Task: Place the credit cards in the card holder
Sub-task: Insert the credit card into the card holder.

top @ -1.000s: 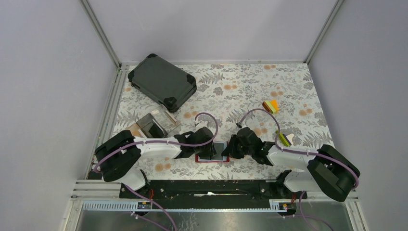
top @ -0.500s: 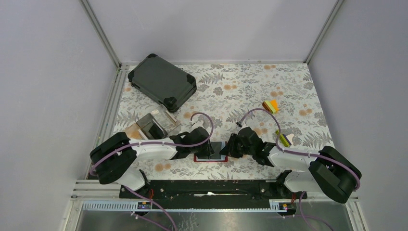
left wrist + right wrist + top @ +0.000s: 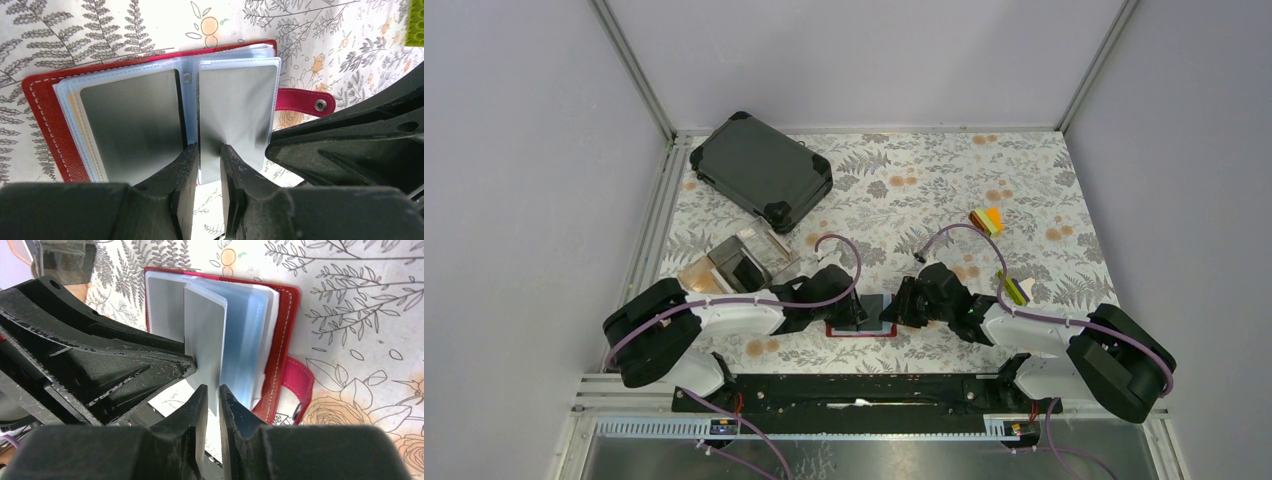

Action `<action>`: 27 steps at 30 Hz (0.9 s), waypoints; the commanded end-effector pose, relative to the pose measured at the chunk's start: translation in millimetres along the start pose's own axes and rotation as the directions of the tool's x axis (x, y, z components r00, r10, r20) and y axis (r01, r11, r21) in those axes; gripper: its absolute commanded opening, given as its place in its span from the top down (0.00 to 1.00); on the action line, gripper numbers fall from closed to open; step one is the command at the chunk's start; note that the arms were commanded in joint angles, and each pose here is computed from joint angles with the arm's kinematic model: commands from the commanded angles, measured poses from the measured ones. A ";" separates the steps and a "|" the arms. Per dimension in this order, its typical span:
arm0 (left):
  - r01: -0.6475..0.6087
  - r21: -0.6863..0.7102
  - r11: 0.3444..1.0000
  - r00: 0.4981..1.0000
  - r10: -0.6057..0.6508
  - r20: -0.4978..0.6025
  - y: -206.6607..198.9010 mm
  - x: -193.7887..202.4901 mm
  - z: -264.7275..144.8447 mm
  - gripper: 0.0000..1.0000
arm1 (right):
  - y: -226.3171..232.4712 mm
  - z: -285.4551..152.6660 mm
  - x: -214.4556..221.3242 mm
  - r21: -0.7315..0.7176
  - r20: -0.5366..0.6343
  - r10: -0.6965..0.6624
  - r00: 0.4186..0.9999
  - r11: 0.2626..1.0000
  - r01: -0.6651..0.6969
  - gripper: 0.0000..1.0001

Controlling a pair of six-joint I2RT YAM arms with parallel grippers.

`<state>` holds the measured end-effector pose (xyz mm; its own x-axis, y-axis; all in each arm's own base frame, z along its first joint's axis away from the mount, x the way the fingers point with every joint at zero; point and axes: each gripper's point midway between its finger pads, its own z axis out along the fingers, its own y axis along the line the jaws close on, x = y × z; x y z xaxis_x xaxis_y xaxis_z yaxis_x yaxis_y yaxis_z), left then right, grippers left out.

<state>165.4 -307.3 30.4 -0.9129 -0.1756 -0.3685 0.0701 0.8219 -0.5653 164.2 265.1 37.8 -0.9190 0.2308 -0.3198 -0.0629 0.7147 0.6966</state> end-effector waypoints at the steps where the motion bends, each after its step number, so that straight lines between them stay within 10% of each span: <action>1: 0.011 0.119 0.993 0.999 -0.016 0.040 -22.7 -13.6 -7.8 0.76 | 56.2 -8.5 -24.7 -0.156 0.070 -0.055 0.996 0.986 0.065 0.79; 27: 0.018 0.160 0.987 0.998 -0.027 0.054 -16.8 -19.1 -23.2 0.55 | 67.9 3.8 -31.6 -0.144 0.059 -0.101 0.993 0.984 0.109 0.81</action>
<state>168.9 -306.7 49.1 -0.9087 -0.2155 -0.3576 0.0827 0.7467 -0.6600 187.7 296.5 86.1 -0.8875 0.2250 -0.4022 -0.1702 0.6511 0.7396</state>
